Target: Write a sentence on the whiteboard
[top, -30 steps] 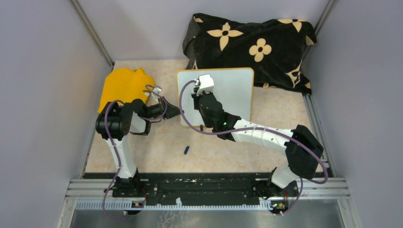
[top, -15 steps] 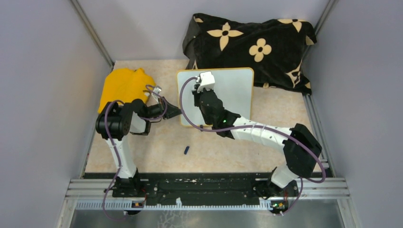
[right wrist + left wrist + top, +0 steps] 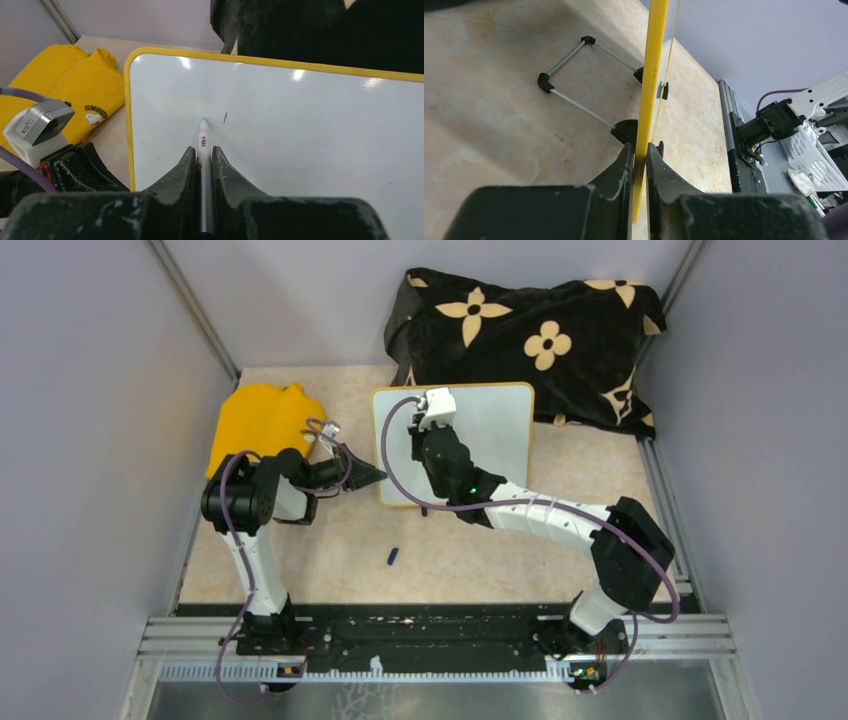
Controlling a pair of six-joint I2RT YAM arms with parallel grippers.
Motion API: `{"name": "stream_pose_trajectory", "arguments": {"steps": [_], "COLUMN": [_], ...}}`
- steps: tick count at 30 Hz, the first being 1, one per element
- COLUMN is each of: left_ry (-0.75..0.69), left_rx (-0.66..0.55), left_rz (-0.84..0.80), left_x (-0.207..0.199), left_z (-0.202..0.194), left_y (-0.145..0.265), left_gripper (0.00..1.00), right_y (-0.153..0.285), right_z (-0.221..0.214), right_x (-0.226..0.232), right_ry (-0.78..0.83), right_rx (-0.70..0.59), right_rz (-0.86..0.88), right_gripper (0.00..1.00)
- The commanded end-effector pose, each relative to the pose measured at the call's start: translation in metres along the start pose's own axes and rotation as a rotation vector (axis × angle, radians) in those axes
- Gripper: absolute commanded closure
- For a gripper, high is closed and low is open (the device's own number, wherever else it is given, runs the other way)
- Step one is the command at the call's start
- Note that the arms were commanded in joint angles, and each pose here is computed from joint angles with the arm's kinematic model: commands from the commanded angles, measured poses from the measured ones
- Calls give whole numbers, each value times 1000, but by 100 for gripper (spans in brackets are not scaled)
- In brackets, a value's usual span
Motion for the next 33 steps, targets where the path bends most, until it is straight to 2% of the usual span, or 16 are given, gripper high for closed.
{"name": "stream_pose_trajectory", "arguments": {"steps": [1,20,33], "left_ry": [-12,-12,-14], "left_rx": [-5,-7,-8], "left_rz": [5,2,5], "left_x": [4,3,4], "left_z": [1,3,2], "left_y": [-1,-1,-1], "left_gripper": [95,100,100], "right_y": [-8,-12,0], "right_z": [30,7,-3], "right_x": [14,18,-10], "right_ry": [-81,-65,-51], "right_rx": [-69,1,23], "right_rz": [29,50,-23], "right_gripper": [100,100,100]}}
Point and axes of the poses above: each gripper's point midway between its finger pads, its own y axis back along the fingers, its own x axis along the line the jaws close on, z = x × y, the point moved 1 cm from there along y, back along the fingers, and after that the axes turned 13 degrees about -y, right-handed, at the moved point
